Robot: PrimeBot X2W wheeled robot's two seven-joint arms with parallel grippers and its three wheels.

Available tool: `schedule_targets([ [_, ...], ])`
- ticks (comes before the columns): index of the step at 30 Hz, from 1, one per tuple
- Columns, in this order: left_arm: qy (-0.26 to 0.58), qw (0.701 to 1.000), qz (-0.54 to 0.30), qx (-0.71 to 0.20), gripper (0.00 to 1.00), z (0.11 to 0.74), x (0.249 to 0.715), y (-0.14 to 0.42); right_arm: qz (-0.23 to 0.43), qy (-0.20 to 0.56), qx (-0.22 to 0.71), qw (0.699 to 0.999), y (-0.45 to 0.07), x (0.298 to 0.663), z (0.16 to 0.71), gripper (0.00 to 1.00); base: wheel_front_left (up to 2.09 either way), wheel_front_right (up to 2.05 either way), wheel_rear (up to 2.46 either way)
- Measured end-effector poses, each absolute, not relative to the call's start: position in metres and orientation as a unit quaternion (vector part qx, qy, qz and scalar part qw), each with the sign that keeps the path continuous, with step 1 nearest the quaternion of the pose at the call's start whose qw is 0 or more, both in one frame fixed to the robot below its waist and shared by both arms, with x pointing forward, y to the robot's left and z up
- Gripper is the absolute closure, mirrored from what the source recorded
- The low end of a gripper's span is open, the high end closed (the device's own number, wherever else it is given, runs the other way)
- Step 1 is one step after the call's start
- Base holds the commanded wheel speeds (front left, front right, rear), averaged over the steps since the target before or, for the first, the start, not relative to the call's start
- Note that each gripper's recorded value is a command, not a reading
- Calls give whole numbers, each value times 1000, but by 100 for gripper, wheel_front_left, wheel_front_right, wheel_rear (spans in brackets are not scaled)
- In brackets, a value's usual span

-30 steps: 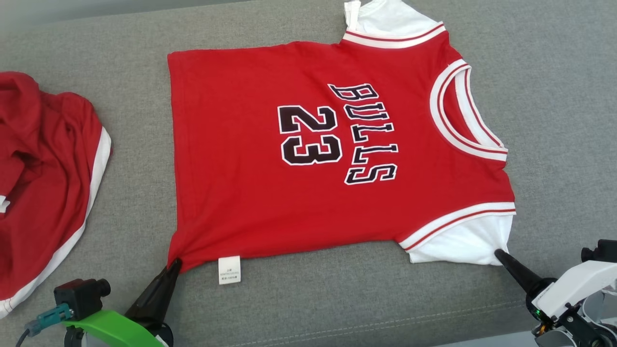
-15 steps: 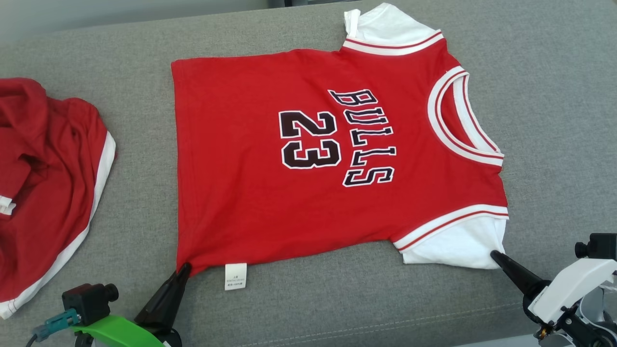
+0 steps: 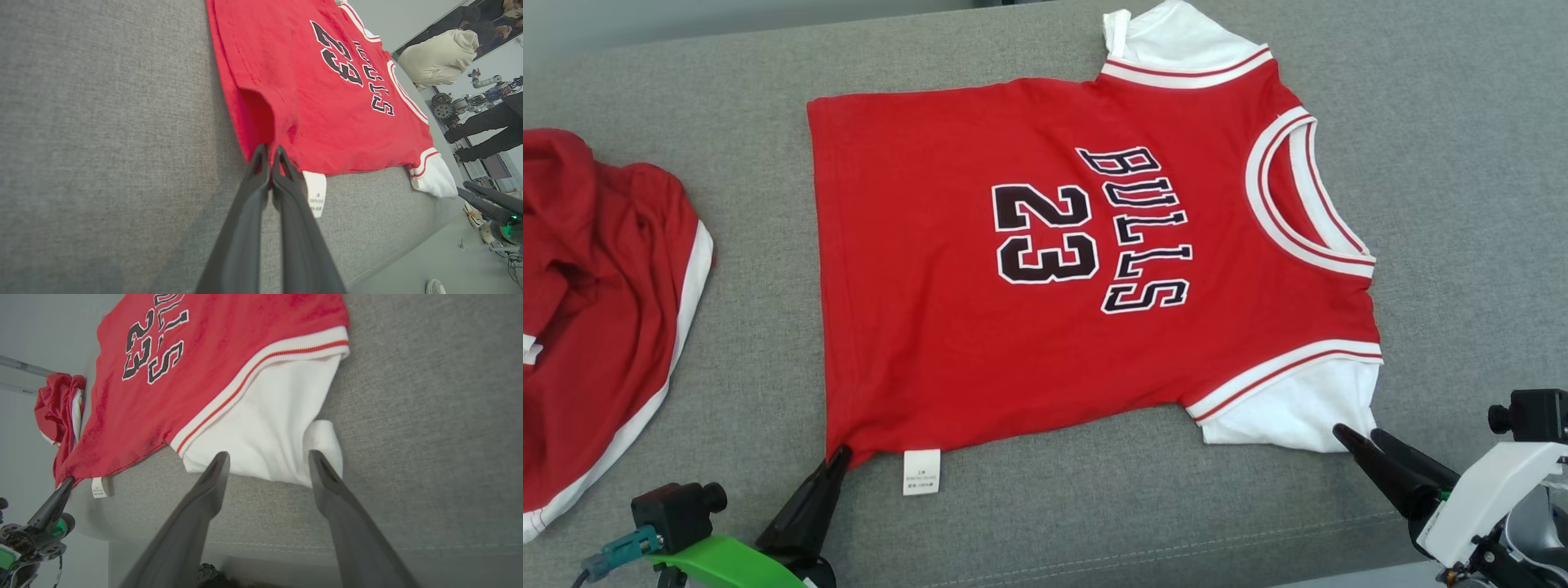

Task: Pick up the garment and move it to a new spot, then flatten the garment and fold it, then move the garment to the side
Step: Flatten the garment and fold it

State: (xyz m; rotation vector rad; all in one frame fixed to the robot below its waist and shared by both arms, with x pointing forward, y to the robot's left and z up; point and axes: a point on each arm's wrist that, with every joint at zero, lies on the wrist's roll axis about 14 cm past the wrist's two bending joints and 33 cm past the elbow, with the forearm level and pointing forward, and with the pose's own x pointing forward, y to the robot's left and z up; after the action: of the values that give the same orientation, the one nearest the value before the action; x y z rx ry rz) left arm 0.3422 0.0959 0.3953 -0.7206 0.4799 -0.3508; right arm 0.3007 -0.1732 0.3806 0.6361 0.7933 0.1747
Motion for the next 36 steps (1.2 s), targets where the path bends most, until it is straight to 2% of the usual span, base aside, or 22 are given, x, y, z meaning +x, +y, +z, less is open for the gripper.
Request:
schedule_targets([
  [9, 228, 891, -171, -353, 88, 397, 344, 92, 90, 404, 261, 872, -175, 284, 371, 0, 0, 0, 0],
  [11, 229, 890, -169, -356, 70, 396, 343, 92, 89, 406, 254, 873, -176, 283, 370, 0, 0, 0, 0],
  [12, 228, 890, -169, -356, 55, 397, 343, 92, 89, 404, 253, 874, -177, 284, 371, 0, 0, 0, 0],
  [13, 228, 891, -168, -355, 17, 397, 342, 92, 89, 402, 251, 876, -177, 284, 372, 0, 0, 0, 0],
  [14, 227, 892, -167, -353, 0, 397, 342, 94, 90, 401, 248, 877, -177, 284, 372, 0, 0, 0, 0],
  [23, 250, 896, -156, -334, 0, 388, 310, 105, 86, 371, 220, 898, -183, 278, 383, 0, 0, 0, 0],
  [27, 243, 912, -146, -297, 0, 391, 307, 119, 90, 343, 180, 918, -189, 279, 394, 0, 0, 0, 0],
  [36, 163, 951, -108, -238, 0, 428, 320, 155, 90, 226, 70, 967, -203, 287, 434, 0, 0, 0, 0],
])
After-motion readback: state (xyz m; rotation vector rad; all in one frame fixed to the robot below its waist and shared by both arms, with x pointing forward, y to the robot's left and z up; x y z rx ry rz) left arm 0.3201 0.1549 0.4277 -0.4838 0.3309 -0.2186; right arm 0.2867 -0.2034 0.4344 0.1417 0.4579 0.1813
